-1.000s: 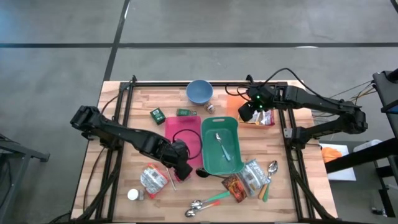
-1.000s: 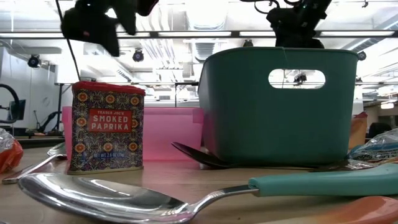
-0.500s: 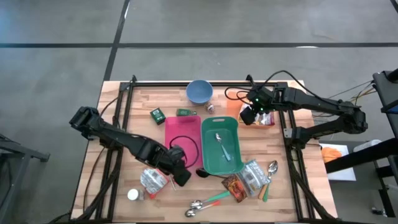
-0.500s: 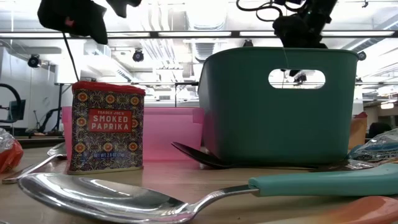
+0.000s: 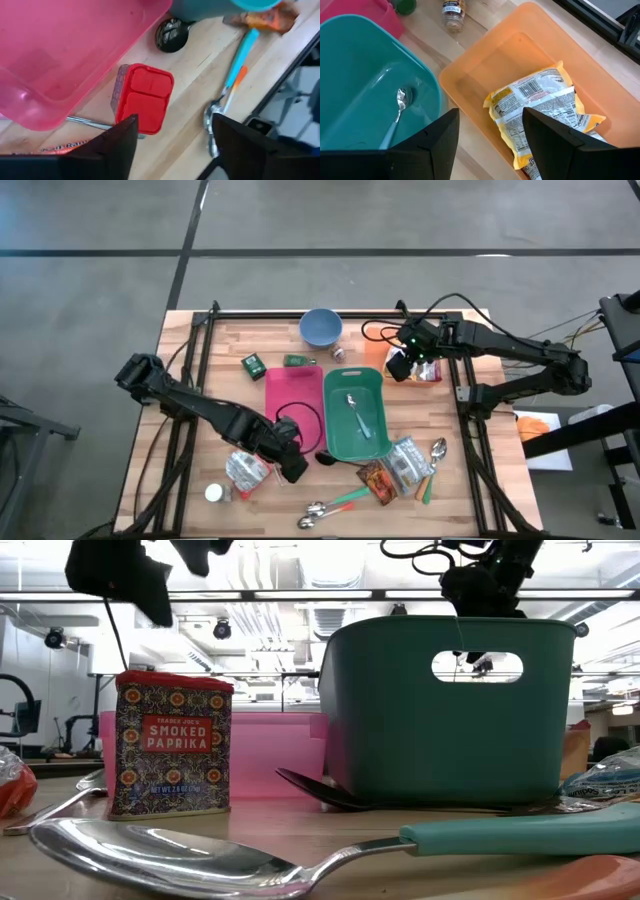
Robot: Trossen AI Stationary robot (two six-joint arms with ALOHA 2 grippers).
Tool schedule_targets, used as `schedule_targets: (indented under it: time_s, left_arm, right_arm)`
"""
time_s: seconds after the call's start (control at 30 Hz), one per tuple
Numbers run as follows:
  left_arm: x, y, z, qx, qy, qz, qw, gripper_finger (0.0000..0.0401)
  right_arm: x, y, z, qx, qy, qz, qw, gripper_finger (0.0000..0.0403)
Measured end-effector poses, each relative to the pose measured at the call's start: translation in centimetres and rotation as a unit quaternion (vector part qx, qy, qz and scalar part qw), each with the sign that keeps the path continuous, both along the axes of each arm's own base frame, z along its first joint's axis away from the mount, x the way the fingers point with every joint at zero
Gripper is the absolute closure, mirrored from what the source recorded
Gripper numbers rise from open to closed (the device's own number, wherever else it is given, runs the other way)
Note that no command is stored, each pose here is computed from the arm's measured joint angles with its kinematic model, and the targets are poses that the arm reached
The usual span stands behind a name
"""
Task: Pick & Place Food Item
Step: Put the red spice can into the red bin
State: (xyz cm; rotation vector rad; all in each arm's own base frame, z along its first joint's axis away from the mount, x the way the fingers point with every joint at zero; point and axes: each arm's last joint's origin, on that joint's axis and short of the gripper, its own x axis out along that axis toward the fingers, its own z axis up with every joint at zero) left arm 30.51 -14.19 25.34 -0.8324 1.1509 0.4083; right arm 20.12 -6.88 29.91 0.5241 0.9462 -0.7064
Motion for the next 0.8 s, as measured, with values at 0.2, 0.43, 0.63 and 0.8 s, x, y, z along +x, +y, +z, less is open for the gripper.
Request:
schedule_targets:
  time_s: [0.2,0.43,0.63,0.8]
  left_arm:
    - [1.0,-0.6,-1.8,0.008,0.029,-0.045,0.999,0.0088]
    - [1.6,-1.0,-1.7,0.022,0.043,-0.063,0.997,0.0083]
    - [1.8,-1.2,-2.5,0.047,0.057,-0.091,0.993,0.0083]
    - [1.8,-1.2,-3.1,0.061,0.070,-0.110,0.990,0.0082]
  right_arm:
    - [-0.1,0.0,0.0,0.001,0.005,0.000,1.000,0.0187]
    - [-0.2,0.1,0.1,0.001,0.002,0.000,1.000,0.0187]
    - [-0.2,0.1,0.1,0.001,0.002,0.001,1.000,0.0187]
    - [-0.2,0.1,0.1,0.003,0.003,0.002,1.000,0.0187]
